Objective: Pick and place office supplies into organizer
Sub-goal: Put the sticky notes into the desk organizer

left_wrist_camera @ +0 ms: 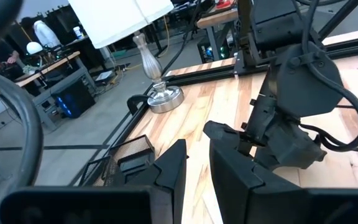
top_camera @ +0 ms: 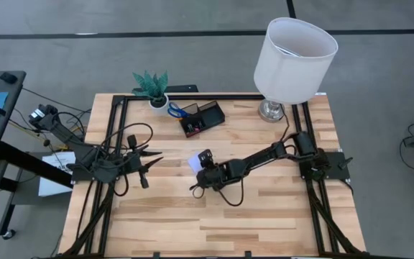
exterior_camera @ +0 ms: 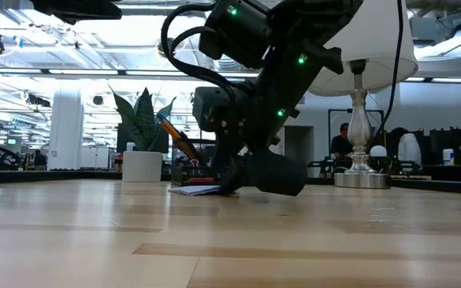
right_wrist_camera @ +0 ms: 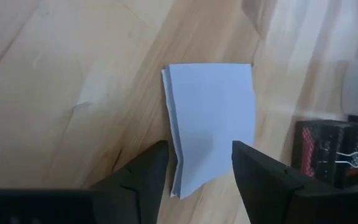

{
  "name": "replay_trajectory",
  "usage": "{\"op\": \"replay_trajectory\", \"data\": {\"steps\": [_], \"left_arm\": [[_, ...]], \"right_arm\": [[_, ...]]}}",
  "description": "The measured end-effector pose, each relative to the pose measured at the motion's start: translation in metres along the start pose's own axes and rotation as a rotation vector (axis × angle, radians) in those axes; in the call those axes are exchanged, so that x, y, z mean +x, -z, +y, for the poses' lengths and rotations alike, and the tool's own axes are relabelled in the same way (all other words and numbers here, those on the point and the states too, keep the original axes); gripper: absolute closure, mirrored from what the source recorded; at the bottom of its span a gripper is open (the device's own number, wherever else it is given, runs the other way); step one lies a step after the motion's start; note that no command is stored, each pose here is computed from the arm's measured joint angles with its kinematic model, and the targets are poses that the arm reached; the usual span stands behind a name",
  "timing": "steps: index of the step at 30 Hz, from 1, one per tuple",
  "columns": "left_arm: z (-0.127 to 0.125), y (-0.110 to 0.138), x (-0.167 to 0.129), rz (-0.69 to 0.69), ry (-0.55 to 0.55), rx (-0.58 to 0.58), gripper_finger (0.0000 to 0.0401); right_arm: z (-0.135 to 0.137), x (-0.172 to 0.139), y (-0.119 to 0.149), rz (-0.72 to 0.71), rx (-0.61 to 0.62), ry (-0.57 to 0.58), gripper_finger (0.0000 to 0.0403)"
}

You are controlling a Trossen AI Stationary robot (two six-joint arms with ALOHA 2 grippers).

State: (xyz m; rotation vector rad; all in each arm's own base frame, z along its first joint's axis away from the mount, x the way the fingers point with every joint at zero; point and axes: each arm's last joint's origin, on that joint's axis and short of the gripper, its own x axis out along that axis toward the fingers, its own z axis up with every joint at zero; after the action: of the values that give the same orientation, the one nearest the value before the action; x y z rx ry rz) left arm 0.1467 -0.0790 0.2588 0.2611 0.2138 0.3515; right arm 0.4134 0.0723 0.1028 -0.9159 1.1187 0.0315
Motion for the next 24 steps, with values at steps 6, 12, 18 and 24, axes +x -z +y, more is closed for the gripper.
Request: {"op": "replay_trajectory", "data": {"steps": [6,12,18,24], "left_arm": [[0.0,0.0,0.0,0.0,0.0,0.0,0.0338],[0.0,0.0,0.0,0.0,0.0,0.0,0.0338],[0.0,0.0,0.0,0.0,0.0,0.0,0.0338],[0.0,0.0,0.0,0.0,0.0,0.0,0.0338]], "right_arm": [[-0.008,0.005,0.006,-0.019,0.02,-0.066,0.0244],[-0.014,0.01,0.011,-0.032,0.03,-0.098,0.0264],[-0.018,0.012,0.013,-0.045,0.024,-0.107,0.028],[-0.023,0.016,0.017,-0.054,0.063,-0.126,0.0315]]}}
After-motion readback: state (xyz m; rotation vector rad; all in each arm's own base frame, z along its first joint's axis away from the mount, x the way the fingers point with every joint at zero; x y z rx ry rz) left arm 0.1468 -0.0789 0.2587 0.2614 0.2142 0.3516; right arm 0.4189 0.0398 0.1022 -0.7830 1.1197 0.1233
